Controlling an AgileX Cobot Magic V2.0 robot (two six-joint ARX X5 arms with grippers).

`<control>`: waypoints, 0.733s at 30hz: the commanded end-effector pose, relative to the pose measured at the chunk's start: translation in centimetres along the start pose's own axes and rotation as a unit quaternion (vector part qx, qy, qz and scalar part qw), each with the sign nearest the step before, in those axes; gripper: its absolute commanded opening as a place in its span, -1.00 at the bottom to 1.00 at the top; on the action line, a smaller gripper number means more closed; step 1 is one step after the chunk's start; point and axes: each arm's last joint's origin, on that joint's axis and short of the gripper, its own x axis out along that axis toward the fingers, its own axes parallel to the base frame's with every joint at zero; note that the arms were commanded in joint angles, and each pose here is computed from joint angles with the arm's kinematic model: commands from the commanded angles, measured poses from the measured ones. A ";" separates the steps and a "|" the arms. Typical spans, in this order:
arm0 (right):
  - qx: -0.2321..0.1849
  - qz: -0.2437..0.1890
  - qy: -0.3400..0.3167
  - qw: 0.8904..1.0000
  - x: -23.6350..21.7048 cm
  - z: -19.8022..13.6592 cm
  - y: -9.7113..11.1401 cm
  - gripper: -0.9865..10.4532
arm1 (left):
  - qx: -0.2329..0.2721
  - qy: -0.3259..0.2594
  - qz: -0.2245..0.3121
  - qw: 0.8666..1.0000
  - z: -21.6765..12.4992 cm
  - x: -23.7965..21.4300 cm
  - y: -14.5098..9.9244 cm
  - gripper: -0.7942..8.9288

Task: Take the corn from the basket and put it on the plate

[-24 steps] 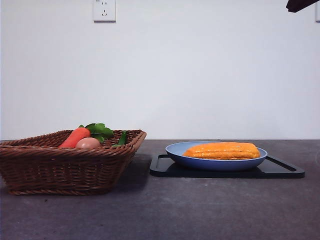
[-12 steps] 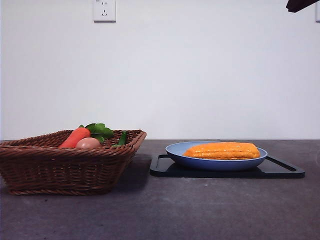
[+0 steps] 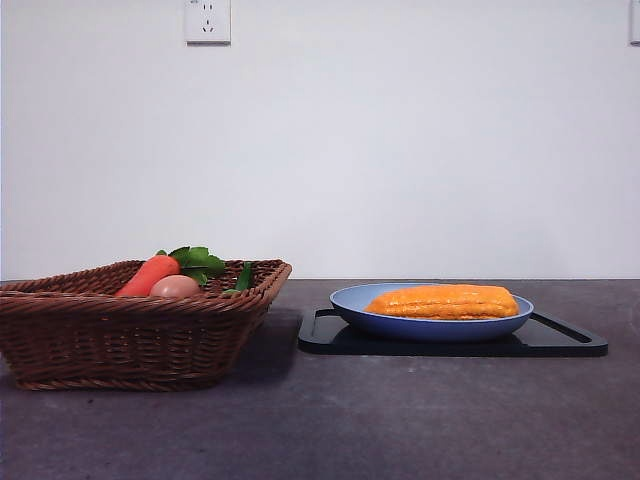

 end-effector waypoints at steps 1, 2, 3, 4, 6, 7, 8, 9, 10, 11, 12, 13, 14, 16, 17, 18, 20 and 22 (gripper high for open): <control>-0.006 -0.037 -0.057 0.998 -0.2 -2.0 -0.3 -0.82 | -0.005 0.014 0.003 1.000 -0.9 0.2 0.1 -0.82; -0.007 -0.053 -0.074 0.996 -0.4 -3.1 -0.3 -0.82 | -0.005 0.014 0.003 1.000 -0.9 0.2 0.1 -0.82; -0.008 -0.069 -0.088 0.994 -0.5 -4.3 -0.2 -0.82 | -0.005 0.014 0.003 1.000 -0.9 0.2 0.1 -0.82; -0.009 -0.084 -0.096 0.992 -0.6 -5.3 -0.1 -0.82 | -0.005 0.014 0.003 1.000 -0.9 0.2 0.1 -0.82; -0.011 -0.125 -0.111 0.986 -0.7 -7.4 0.1 -0.82 | -0.005 0.014 0.003 1.000 -0.9 0.2 0.1 -0.82; -0.010 -0.147 -0.115 0.982 -0.6 -8.4 0.2 -0.82 | -0.005 0.014 0.003 1.000 -0.9 0.2 0.1 -0.82; -0.008 -0.171 -0.118 0.978 -0.6 -9.4 0.3 -0.82 | -0.005 0.014 0.003 1.000 -0.9 0.2 0.1 -0.82; -0.006 -0.195 -0.121 0.973 -0.6 -10.5 0.4 -0.82 | -0.005 0.014 0.003 1.000 -0.9 0.2 0.1 -0.82; -0.005 -0.212 -0.122 0.970 -0.5 -11.3 0.5 -0.82 | -0.005 0.014 0.003 1.000 -0.9 0.2 0.1 -0.82; -0.005 -0.228 -0.125 0.966 -0.5 -12.2 0.7 -0.82 | -0.005 0.014 0.003 1.000 -0.9 0.2 0.1 -0.82; -0.005 -0.237 -0.126 0.963 -0.4 -13.1 0.8 -0.82 | -0.005 0.014 0.003 1.000 -0.9 0.2 0.1 -0.82; -0.005 -0.242 -0.126 0.962 -0.3 -13.8 0.9 -0.82 | -0.005 0.014 0.003 1.000 -0.9 0.2 0.1 -0.82; -0.005 -0.245 -0.127 0.961 -0.2 -14.5 1.1 -0.82 | -0.005 0.014 0.003 1.000 -0.9 0.2 0.1 -0.82; -0.004 -0.258 -0.129 0.958 -0.1 -15.6 1.2 -0.82 | -0.005 0.014 0.003 1.000 -0.9 0.2 0.1 -0.82; -0.002 -0.268 -0.129 0.955 0.0 -16.2 1.3 -0.82 | -0.005 0.014 0.003 1.000 -0.9 0.2 0.1 -0.82; 0.000 -0.278 -0.129 0.952 0.1 -16.7 1.3 -0.82 | -0.005 0.014 0.003 1.000 -0.9 0.2 0.1 -0.82; 0.002 -0.288 -0.129 0.949 0.2 -17.4 1.3 -0.82 | -0.005 0.014 0.003 1.000 -0.9 0.2 0.1 -0.82; 0.007 -0.293 -0.130 0.947 0.4 -18.0 1.4 -0.82 | -0.005 0.014 0.003 1.000 -0.9 0.2 0.1 -0.82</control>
